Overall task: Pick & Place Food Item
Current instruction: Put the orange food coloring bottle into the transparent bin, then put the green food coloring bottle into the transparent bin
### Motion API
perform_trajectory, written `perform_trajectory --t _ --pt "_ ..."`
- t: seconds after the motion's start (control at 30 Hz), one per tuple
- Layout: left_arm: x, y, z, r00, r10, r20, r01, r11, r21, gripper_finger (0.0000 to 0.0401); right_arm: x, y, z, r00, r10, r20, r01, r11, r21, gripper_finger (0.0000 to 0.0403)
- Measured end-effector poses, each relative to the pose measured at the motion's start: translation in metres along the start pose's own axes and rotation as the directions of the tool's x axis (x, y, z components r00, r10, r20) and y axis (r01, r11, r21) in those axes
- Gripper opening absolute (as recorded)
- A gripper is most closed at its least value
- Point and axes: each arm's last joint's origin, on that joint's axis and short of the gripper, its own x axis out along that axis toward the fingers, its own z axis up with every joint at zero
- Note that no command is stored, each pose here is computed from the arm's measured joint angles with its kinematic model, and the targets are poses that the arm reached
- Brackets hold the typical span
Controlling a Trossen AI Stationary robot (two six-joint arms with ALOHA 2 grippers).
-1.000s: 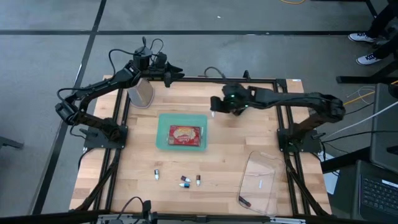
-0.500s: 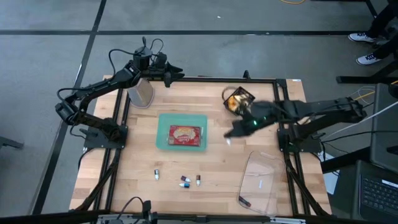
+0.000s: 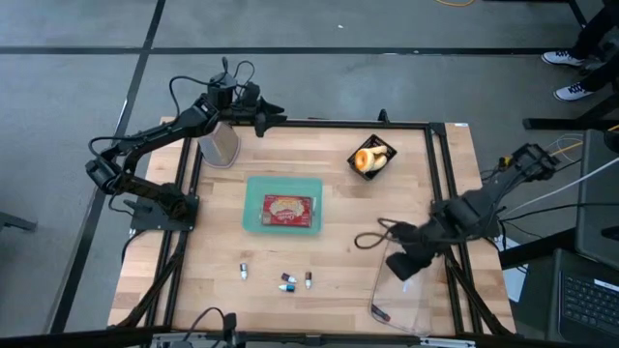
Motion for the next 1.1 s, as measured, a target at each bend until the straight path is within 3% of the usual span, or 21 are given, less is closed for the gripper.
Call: perform_trajectory --t 0.2,0.4,0.57,0.7,0.83,0.97,1.1 --pt "0.001 -0.002 -0.003 1.0 -0.007 -0.028 0.008 1.0 0.018 0.0223 0.026 -0.002 -0.006 0.989 -0.145 -0.034 0.146 0.988 0.04 0.0045" --pt "0.006 -0.008 -0.01 0.997 0.002 -0.076 0.001 0.999 0.034 0.0223 0.067 -0.011 0.001 0.949 -0.3 -0.094 0.307 0.948 0.084 0.0047" --pt "0.011 -0.016 -0.011 0.997 -0.008 -0.076 0.01 0.999 0.031 0.0223 0.079 -0.012 0.008 0.931 -0.343 -0.121 0.351 0.935 0.052 0.0122" --pt "0.014 -0.023 -0.012 0.997 -0.011 -0.07 0.011 1.0 0.005 0.0223 0.074 -0.022 0.013 0.892 -0.45 -0.028 0.451 0.893 0.003 0.0201" --pt "0.014 -0.035 -0.01 0.998 0.038 -0.039 -0.039 0.999 -0.012 0.0223 0.065 -0.036 0.016 0.801 -0.593 0.084 0.599 0.788 -0.141 0.0247" --pt "0.012 -0.062 -0.003 0.992 0.102 -0.072 -0.106 0.993 -0.049 0.0223 0.05 -0.045 0.02 0.728 -0.639 0.248 0.684 0.703 -0.196 0.0252" --pt "0.005 -0.1 0.004 0.933 0.272 -0.233 -0.275 0.961 0.021 0.0223 0.03 -0.073 0.019 0.691 -0.605 0.395 0.687 0.72 -0.099 0.0233"
